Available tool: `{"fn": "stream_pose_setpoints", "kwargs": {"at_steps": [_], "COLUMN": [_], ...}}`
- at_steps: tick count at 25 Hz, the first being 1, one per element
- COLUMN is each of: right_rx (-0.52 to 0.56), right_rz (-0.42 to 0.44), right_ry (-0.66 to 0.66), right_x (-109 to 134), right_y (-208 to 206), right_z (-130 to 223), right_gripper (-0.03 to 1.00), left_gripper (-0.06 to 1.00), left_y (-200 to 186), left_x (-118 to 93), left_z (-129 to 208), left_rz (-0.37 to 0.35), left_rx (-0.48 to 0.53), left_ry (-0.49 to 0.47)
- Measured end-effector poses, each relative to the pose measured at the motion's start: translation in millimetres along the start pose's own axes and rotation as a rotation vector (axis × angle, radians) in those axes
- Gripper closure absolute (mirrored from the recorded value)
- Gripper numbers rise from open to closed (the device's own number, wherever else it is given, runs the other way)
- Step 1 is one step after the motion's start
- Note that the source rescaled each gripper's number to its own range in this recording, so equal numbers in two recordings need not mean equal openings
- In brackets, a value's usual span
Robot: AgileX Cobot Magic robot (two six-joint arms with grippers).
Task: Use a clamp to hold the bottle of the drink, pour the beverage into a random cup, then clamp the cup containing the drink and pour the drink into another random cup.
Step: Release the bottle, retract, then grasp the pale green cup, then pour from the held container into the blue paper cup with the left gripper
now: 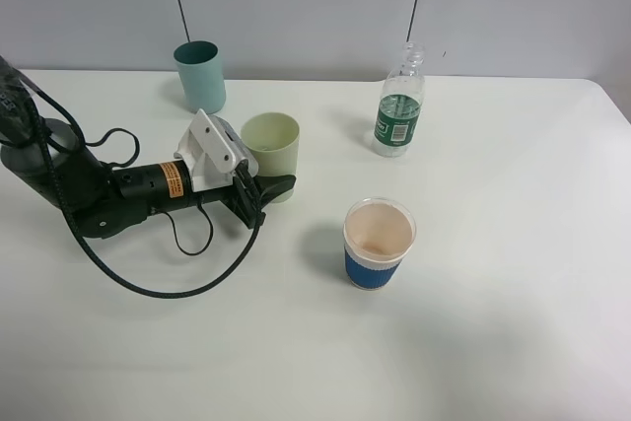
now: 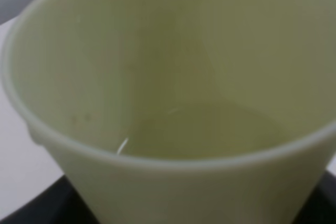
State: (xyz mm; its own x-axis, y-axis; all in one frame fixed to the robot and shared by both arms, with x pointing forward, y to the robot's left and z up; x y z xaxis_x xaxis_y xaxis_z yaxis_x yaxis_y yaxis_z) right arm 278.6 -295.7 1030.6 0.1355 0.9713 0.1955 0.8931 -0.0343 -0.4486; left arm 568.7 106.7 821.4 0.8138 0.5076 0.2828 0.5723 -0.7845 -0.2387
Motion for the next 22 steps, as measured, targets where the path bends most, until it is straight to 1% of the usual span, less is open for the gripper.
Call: {"fn": "stream_pose_setpoints", "kwargs": {"at_steps": [6, 8, 10, 14, 19, 22], "right_rx": [0.000, 0.000, 0.000, 0.000, 0.000, 0.000], "right_rz": [0.000, 0.000, 0.000, 0.000, 0.000, 0.000], "right_ry": [0.000, 0.000, 0.000, 0.000, 0.000, 0.000], "right_x": [0.0, 0.0, 0.0, 0.0, 0.0, 0.0], "right_y": [0.0, 0.0, 0.0, 0.0, 0.0, 0.0], "right_z": [0.0, 0.0, 0.0, 0.0, 0.0, 0.0], "right_gripper": [-0.03, -0.03, -0.03, -0.03, -0.03, -0.03], "left_gripper": [0.90, 0.90, 0.90, 0.90, 0.90, 0.90], "left_y": [-1.0, -2.3, -4.8, -14.1, -34.6, -47.3], "left_x": [3.6, 7.7, 13.2, 24.3, 37.7, 43.5], "left_z": [-5.7, -10.9, -20.3, -37.2, -38.4, -40.4], "left_rz": [-0.004, -0.015, -0.043, -0.147, -0.311, -0.386], "left_rx": [0.013, 0.027, 0.025, 0.015, 0.054, 0.066], "left_ry": [-0.003, -0.020, -0.033, -0.073, -0.167, -0.203]}}
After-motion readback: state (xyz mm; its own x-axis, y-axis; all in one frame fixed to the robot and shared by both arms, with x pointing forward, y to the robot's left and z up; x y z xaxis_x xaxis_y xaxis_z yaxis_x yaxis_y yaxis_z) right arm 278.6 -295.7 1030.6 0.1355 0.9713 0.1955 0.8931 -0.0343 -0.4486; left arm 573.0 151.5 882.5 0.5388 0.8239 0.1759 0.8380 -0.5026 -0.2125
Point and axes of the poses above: a point on each arm's last joint axis where the gripper is mounted, y pointing out along that axis toward the gripper, x along the wrist's bending axis when the last joint is at zero, z = x × y, the point moved 5 cm from there along y, pointing out along that axis toward the gripper, and after that the axes turned 13 degrees about y, right-handed, at the moved point
